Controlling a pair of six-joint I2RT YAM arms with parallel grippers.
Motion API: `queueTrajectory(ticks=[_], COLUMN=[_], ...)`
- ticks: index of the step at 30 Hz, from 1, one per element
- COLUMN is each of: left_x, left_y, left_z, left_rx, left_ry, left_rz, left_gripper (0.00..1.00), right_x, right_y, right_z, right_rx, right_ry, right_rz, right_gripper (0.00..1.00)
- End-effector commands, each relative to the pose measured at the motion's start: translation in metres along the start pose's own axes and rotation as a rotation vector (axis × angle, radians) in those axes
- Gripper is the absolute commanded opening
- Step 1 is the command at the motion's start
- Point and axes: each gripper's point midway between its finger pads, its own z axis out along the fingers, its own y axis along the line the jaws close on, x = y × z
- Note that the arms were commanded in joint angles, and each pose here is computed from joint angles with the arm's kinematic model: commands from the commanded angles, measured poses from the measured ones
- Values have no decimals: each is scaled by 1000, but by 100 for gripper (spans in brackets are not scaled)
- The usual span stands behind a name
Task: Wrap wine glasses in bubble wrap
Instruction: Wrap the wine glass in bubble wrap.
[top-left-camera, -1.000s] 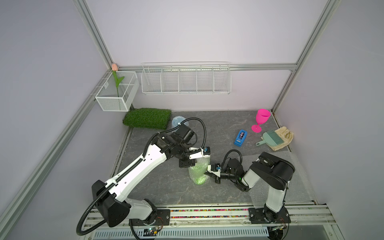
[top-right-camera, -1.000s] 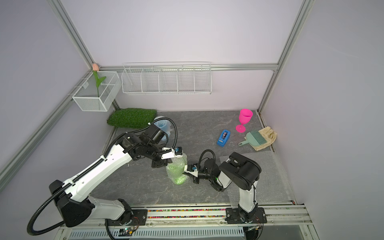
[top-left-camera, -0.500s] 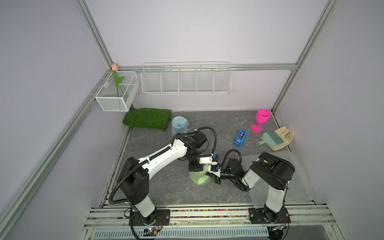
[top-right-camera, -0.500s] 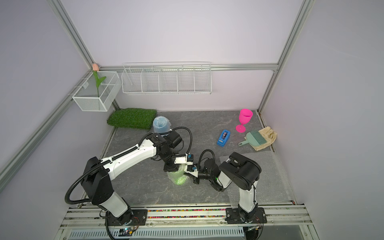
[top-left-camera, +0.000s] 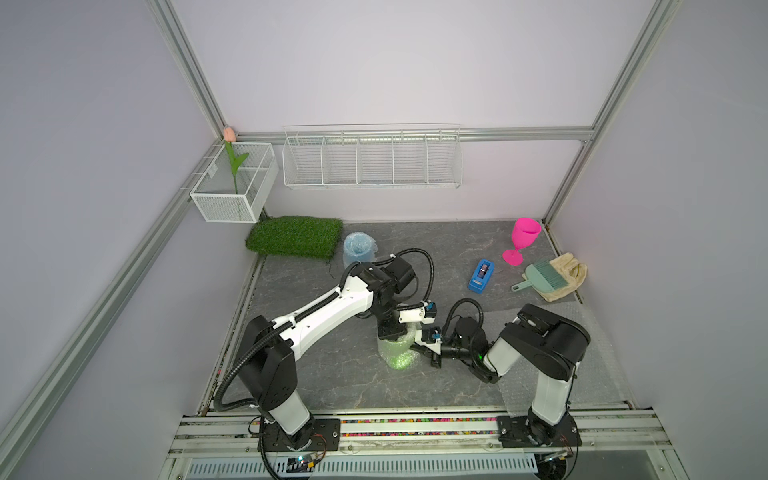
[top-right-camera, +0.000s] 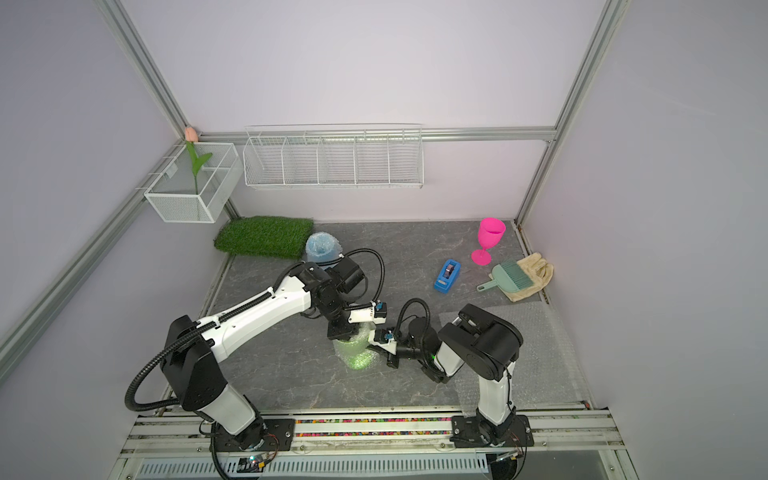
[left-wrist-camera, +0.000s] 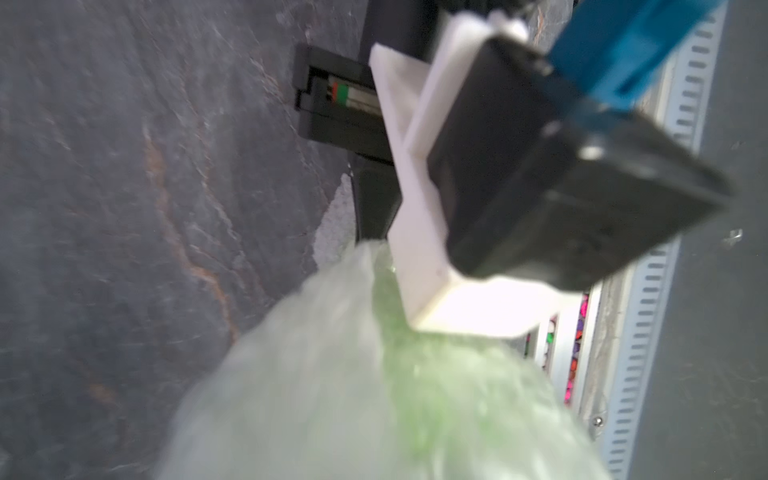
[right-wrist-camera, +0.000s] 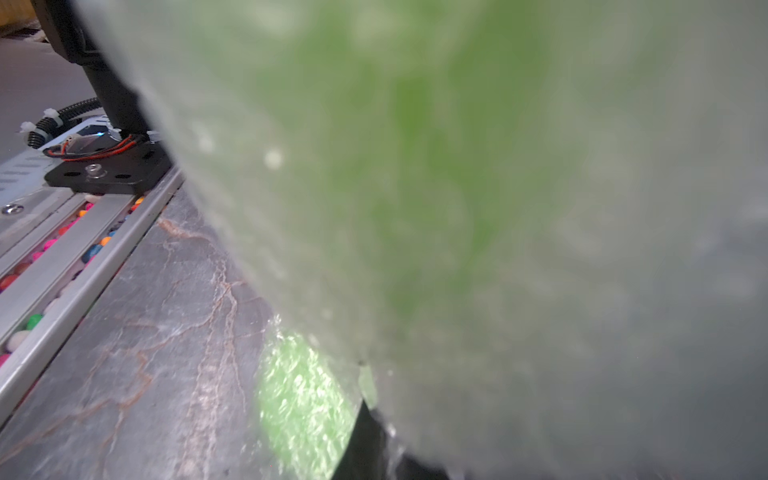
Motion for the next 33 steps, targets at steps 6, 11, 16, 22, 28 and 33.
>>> queueTrajectory(ticks=[6, 11, 16, 22, 28, 33], left_x=[-21, -41, -26, -4, 6, 20], left_y=[-13, -32, -40, -26, -17, -13], left_z=[-68, -70, -49, -23, -6, 23], left_rx=[-58, 44, 127, 93, 93, 120], left_ry=[-112, -230, -164, -37, -1, 39], left_rz=[46, 85, 51, -1, -28, -70], left_gripper=[42, 49, 50, 23, 0, 0], right_x=[17, 17, 16, 16, 15, 17], right_y=[0, 1, 0, 1, 1, 2], right_z=[-3, -3, -3, -2, -2, -1], right_rx=[-4, -9, -7, -15, -18, -25], right_ry=[74, 76, 86, 85, 84, 87], right_rz=[44, 45, 40, 43, 42, 52], right_gripper=[7, 7, 7, 7, 7, 7])
